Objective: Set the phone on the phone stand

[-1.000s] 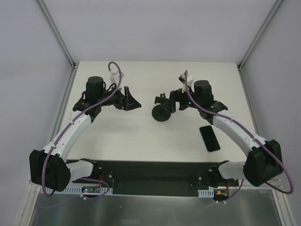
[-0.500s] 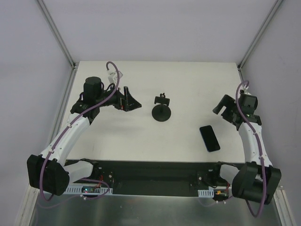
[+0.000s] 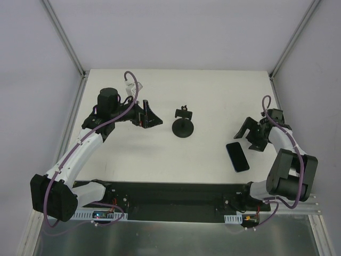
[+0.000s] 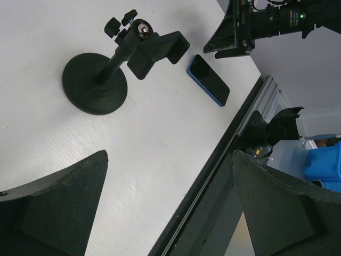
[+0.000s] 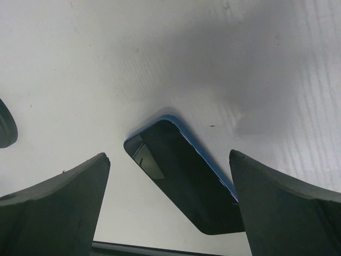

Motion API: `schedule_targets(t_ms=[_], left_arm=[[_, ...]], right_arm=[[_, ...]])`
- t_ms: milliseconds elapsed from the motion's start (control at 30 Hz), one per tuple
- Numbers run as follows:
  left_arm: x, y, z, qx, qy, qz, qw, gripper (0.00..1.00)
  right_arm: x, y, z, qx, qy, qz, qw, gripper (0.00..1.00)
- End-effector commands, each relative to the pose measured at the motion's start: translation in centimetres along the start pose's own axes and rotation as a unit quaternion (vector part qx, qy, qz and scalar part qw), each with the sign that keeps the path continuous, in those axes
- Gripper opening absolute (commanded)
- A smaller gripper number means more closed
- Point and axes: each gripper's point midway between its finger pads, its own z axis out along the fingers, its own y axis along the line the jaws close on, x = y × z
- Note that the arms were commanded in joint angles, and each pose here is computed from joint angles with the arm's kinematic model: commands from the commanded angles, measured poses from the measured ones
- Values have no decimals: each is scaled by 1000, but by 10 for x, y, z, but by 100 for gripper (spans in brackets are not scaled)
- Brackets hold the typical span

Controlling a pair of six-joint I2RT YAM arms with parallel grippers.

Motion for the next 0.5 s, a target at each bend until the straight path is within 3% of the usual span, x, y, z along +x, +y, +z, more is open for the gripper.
schedule_targets(t_ms=[0, 200, 467], left_arm=[[-2, -6, 2, 17, -5, 21, 1000, 99], [0, -7, 4, 24, 3, 12, 1000, 99], [1, -3, 5, 14, 1, 17, 1000, 99]], right_arm=[[12, 15, 5, -23, 18, -32, 999, 96], [35, 16, 21, 0, 58, -34, 998, 96], [46, 14, 17, 38, 51, -57, 996, 96]])
